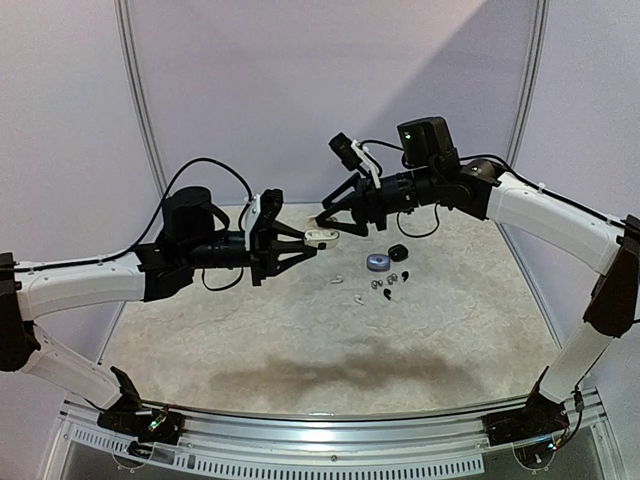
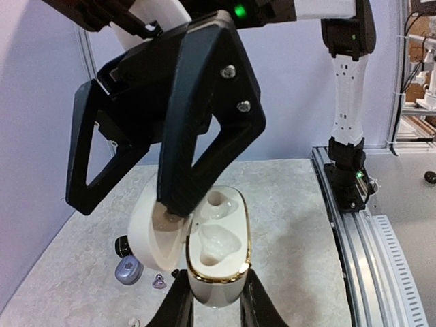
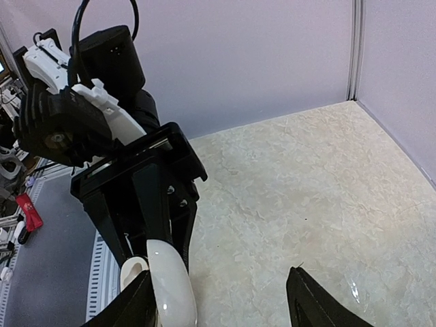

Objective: Insert the wireless bluetooth earbuds into the charging case
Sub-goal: Open the charging case at the center of the board, then adjust the right earbud at the center of the board.

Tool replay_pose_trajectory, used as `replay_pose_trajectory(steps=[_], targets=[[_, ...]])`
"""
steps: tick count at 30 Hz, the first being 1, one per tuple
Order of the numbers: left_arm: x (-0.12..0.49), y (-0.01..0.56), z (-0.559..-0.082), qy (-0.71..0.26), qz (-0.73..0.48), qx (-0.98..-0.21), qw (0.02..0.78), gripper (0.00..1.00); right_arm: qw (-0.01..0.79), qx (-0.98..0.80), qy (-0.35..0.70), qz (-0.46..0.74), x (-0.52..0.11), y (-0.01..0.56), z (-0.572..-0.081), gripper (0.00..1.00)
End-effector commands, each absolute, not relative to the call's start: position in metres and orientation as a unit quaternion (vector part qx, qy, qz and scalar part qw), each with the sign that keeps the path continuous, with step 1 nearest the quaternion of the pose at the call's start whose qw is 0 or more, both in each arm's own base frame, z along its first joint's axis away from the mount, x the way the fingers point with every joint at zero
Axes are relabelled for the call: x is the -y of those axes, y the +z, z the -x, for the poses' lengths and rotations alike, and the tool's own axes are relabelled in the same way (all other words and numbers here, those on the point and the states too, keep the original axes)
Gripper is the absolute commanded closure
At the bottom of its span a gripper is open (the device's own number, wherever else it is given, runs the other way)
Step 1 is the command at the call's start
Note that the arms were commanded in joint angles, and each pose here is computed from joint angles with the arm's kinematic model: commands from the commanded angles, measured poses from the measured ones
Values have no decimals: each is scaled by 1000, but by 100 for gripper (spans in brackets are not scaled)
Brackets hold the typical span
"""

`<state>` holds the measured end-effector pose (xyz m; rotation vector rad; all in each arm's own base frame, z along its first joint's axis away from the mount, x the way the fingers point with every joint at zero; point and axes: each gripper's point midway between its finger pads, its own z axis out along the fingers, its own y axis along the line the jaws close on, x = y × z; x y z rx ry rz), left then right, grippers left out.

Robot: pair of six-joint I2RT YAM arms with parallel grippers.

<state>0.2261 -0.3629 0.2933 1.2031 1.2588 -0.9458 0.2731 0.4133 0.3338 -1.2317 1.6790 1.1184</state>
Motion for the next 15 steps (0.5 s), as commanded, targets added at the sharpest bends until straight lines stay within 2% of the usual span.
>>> replay_pose_trajectory(steps=[1, 7, 10, 12, 15], targets=[[358, 291, -226, -419, -474, -554, 541, 100, 388, -645, 454, 477, -413, 351, -280, 30], [353, 284, -234, -426, -436, -586, 534, 100, 398, -647, 475, 445, -412, 374, -290, 23], [349, 280, -238, -422, -418, -601, 535, 100, 407, -673, 473, 397, -405, 380, -309, 22], [345, 276, -244, -411, -400, -615, 541, 100, 415, -719, 445, 336, -392, 371, -336, 24], [335, 269, -254, -390, -369, -637, 554, 100, 415, -808, 345, 237, -361, 333, -378, 28]])
